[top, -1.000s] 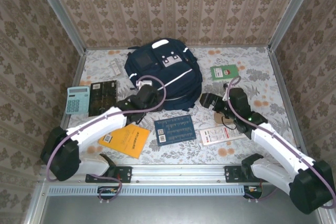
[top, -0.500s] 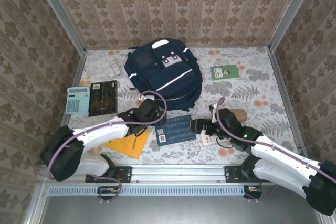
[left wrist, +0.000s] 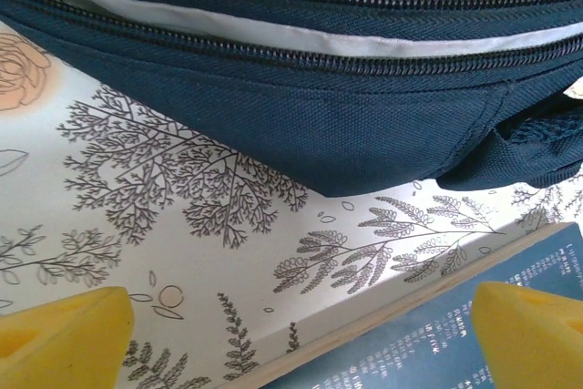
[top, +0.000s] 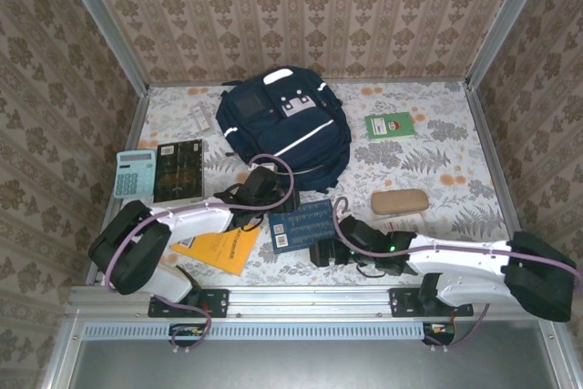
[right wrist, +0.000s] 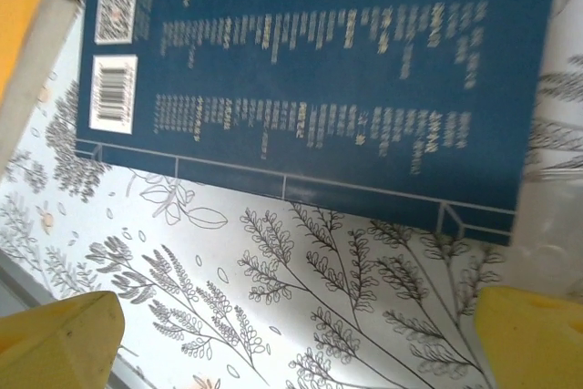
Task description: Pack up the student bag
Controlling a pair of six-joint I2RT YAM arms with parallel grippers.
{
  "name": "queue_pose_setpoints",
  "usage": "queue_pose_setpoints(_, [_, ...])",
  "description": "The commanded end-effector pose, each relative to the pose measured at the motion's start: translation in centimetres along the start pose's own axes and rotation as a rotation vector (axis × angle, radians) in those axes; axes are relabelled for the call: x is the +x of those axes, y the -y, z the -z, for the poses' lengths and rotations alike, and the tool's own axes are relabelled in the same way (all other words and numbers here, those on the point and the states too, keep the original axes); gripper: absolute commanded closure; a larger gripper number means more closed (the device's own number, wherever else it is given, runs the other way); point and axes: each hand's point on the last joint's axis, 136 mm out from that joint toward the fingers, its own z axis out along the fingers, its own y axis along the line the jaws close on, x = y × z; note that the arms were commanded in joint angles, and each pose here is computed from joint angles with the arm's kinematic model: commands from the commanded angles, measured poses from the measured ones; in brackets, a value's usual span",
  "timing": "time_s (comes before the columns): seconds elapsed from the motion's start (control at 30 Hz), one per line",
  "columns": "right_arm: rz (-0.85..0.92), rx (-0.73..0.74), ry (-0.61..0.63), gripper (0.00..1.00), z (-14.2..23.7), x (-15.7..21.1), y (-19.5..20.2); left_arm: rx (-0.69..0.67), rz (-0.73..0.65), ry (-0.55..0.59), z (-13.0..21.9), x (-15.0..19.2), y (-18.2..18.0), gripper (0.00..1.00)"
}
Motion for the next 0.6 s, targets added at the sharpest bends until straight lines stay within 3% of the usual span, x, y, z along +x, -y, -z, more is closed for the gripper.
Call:
queue_pose_setpoints(0.0, [-0.048,-0.028,0.037,0.00,-1.1,-0.9,-1.6,0.027,0.031,-0.011,-0.4,0.4,0.1,0.04])
queue_pose_setpoints(0.17, [-0.051,0.003,0.058,0.01,-2.4,-1.6,-1.8,0.012,0.030,-0.031,-0.6,0.9,-0.6,0.05])
queue_pose_setpoints(0.43, [-0.035,0.068,0.108,0.01,-3.2,-5.8,-1.5,0.026,0.091,-0.047,-0.5,2.0,-2.5,0.06])
queue_pose_setpoints(0.57, [-0.064,0.033,0.142,0.01,-3.2,-8.1,-1.2,0.043,0.102,-0.056,-0.3,2.1,-2.7,0.08])
